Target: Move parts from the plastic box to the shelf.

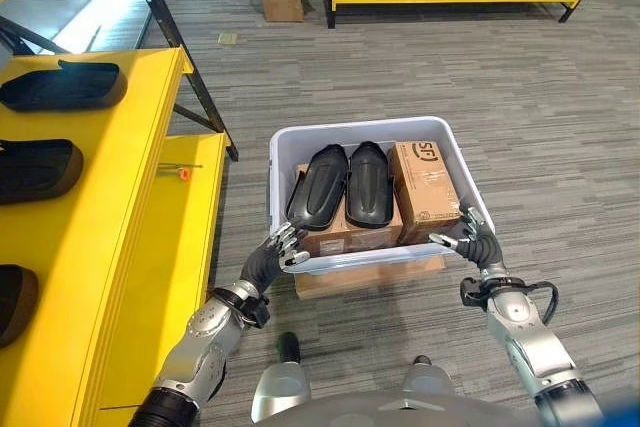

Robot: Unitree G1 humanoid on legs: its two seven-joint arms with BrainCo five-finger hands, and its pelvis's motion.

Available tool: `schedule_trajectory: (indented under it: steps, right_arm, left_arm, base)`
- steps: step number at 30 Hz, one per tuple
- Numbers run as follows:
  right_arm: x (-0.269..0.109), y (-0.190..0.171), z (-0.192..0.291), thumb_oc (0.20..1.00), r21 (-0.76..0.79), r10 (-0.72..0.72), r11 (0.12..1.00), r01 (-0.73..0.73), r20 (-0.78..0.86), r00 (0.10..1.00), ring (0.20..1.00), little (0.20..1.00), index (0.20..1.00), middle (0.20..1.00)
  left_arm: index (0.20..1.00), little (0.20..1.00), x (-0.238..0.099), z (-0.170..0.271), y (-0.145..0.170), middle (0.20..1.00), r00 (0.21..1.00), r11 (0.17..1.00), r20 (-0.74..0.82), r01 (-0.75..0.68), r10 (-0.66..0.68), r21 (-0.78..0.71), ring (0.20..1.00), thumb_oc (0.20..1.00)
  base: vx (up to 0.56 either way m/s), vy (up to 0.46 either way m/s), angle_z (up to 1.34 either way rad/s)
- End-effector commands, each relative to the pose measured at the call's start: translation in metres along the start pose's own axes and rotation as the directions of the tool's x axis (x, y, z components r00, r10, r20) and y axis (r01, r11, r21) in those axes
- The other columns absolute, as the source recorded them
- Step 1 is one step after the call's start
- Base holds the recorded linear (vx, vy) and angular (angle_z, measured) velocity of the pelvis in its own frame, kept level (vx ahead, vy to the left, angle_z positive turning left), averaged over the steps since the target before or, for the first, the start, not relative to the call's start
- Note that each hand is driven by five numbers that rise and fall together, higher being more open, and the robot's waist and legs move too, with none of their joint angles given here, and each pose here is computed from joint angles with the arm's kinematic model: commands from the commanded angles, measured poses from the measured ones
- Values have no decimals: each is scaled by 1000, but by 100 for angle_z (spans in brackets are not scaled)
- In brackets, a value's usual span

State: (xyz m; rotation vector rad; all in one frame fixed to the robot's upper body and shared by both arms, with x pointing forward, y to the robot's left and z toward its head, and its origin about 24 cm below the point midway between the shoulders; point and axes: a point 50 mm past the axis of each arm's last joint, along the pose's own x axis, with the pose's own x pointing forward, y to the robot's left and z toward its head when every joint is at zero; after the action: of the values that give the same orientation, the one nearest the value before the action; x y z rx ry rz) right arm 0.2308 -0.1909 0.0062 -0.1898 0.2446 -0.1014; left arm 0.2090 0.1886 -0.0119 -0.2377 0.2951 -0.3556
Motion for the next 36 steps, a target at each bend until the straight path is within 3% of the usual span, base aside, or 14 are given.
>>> schedule_trajectory:
  steps: [1, 9, 10, 12, 25, 26, 32, 33, 36]
  right_arm:
    - [8, -7, 18, 1000, -27, -16, 999, 18, 85, 996, 1000, 1000, 1000, 1000]
    - [13, 9, 20, 1000, -11, 120, 993, -119, 86, 989, 1000, 1000, 1000, 1000]
    - [18, 15, 22, 1000, -22, 153, 988, -152, 77, 985, 1000, 1000, 1000, 1000]
    - [21, 18, 25, 1000, -40, 165, 986, -162, 89, 982, 1000, 1000, 1000, 1000]
    - [29, 14, 47, 1000, -129, 220, 972, -198, 185, 958, 1000, 1000, 1000, 1000]
    - [36, 20, 54, 1000, -14, 257, 966, -259, 189, 948, 1000, 1000, 1000, 1000]
    - [56, 26, 111, 1000, 50, 251, 958, -282, 324, 912, 1000, 1000, 1000, 1000]
    - [69, 22, 125, 1000, 132, 202, 959, -252, 306, 930, 1000, 1000, 1000, 1000]
    - [91, 7, 147, 1000, 156, 92, 978, -140, 284, 954, 1000, 1000, 1000, 1000]
  left_arm:
    - [1000, 1000, 0, 17, -11, 1000, 994, 998, 94, 53, -57, 42, 1000, 1000]
    - [1000, 1000, 6, 27, -10, 1000, 990, 1000, 143, 1, -4, 19, 1000, 1000]
    - [1000, 1000, 8, 30, -13, 1000, 982, 996, 186, -2, 19, -93, 1000, 1000]
    - [1000, 1000, 11, 36, -17, 1000, 976, 993, 220, 25, 0, -114, 1000, 1000]
    - [1000, 1000, 10, 28, -22, 1000, 986, 997, 166, 28, -17, -68, 1000, 1000]
    - [1000, 1000, 9, 28, -24, 1000, 986, 993, 161, 64, -47, -104, 1000, 1000]
    - [1000, 1000, 15, 54, -24, 1000, 966, 987, 254, 83, -46, -138, 1000, 1000]
    - [1000, 1000, 20, 63, -25, 1000, 960, 988, 273, 95, -58, -122, 1000, 1000]
    - [1000, 1000, 28, 76, -28, 1000, 952, 988, 295, 116, -82, -98, 1000, 1000]
  base:
    - [52, 85, -37]
    - [115, -364, -7]
    - [14, -383, 62]
    - [21, -282, 29]
    - [78, -53, 13]
    - [97, 126, 25]
    - [-46, 71, 11]
    - [-185, 1, 10]
    - [-119, -2, 18]
